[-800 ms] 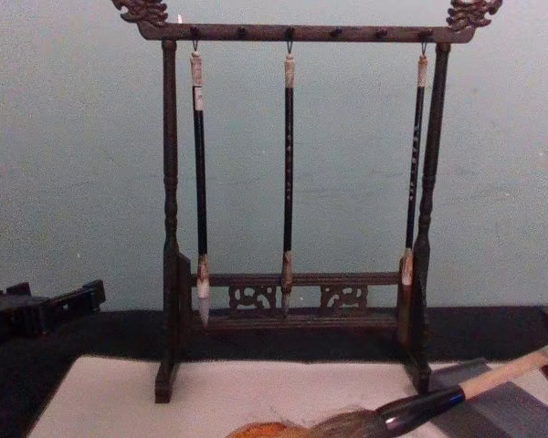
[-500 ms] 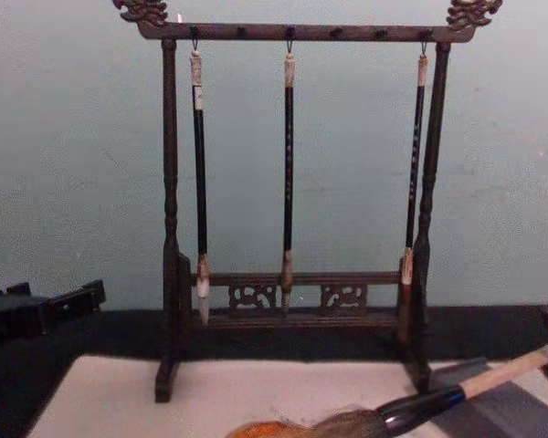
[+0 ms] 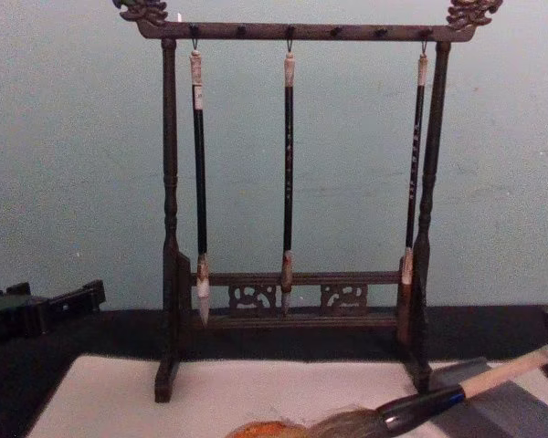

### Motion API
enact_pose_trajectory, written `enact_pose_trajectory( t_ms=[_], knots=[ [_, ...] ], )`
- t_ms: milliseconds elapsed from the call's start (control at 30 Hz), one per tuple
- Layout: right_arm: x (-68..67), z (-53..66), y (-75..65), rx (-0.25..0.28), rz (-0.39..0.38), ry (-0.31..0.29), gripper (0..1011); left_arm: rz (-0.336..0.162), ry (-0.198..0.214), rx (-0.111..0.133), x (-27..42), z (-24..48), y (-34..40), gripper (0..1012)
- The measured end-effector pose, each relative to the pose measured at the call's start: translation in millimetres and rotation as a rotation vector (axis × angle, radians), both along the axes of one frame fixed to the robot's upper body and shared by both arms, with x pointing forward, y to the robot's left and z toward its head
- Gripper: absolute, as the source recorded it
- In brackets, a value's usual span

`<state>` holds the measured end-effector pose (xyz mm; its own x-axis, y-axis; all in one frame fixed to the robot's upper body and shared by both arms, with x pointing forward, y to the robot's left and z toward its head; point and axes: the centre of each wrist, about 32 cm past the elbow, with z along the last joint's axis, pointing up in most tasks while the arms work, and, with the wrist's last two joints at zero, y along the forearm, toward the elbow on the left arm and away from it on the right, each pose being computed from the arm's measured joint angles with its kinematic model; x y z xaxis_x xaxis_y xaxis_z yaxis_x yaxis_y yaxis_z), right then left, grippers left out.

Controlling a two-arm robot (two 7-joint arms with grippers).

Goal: Pick up the brush from the inkstone, write on the paper, then place the brush back to its original position.

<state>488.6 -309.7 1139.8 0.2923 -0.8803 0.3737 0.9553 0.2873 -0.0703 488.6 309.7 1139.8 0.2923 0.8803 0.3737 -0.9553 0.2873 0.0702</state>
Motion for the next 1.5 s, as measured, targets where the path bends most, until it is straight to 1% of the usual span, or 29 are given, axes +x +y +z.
enact_pose_trajectory(
  t_ms=[833,1200,1367,1500],
  knots=[
    [0.0,0.0,-0.1,0.001,0.0,0.001,1008,0.0,0.0,0.0,0.0,0.0,0.0,1002],
    [-5.5,4.8,-2.7,0.062,0.03,0.014,1008,0.0,0.0,0.0,0.0,0.0,0.0,1002],
    [-12.1,9.3,-3.4,0.088,0.044,0.014,1006,0.0,0.0,0.0,0.0,0.0,0.0,1002],
    [-19.1,12.9,-4.6,0.12,0.059,0.023,1008,0.0,0.0,0.0,0.0,0.0,0.0,1002]
  ],
)
